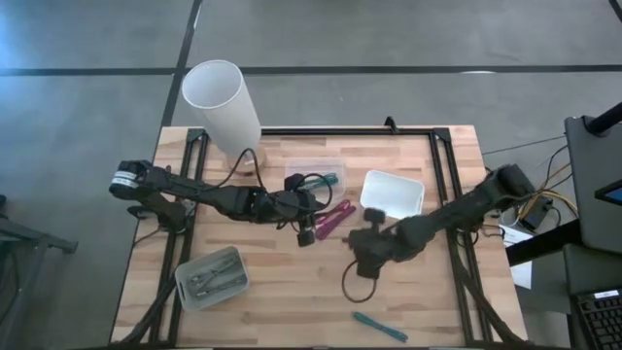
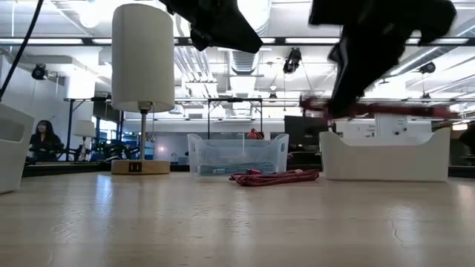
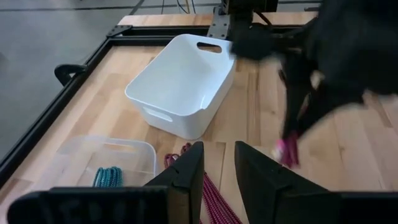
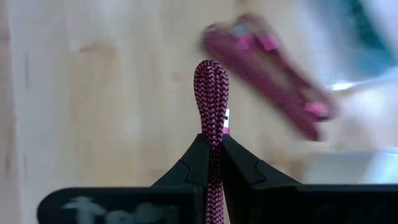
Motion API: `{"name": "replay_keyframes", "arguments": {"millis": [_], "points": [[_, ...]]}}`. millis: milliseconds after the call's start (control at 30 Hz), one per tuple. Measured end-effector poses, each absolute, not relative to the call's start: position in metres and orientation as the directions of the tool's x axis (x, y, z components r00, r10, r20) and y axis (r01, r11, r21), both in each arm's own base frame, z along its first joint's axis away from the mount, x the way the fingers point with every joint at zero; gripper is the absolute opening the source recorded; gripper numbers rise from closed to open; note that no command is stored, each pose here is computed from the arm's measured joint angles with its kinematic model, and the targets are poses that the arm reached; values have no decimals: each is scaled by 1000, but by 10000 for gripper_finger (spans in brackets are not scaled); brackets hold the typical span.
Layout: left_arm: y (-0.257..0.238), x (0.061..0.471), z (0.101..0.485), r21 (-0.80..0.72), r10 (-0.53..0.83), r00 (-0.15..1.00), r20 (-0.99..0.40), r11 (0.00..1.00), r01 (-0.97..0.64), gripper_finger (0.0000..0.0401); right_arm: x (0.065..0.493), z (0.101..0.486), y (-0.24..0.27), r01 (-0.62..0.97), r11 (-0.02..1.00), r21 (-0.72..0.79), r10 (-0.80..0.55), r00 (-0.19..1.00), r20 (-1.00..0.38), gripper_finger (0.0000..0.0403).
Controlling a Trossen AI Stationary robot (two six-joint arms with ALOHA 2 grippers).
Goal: Pick & Place USB Port
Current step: Put the bottom pink USB cable into the white bin
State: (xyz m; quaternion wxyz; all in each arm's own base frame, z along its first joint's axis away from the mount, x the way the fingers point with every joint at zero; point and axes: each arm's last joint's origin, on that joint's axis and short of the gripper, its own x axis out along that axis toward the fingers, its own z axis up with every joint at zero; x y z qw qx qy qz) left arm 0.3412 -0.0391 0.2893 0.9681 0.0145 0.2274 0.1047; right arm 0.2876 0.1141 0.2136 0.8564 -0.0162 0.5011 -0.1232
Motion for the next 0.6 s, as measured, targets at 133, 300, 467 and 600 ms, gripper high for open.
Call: {"name": "replay_keyframes", "arguments": {"millis": [133, 300, 467, 600], "points": [[-39, 341, 289, 76, 209, 875, -437, 978, -196, 94, 262, 237, 98, 243, 952, -185, -288, 509, -811, 19], [-39, 341, 289, 76, 209, 875, -437, 978, -196, 94, 225, 245, 72, 286, 940, -187, -320, 543, -777, 18], [-39, 341, 289, 82, 209, 875, -437, 978, -193, 94, 197, 234, 47, 317, 911, -263, -403, 555, -728, 18], [-39, 341, 289, 82, 211, 875, -437, 977, -194, 94, 189, 220, 30, 346, 889, -299, -454, 598, -661, 18]]}}
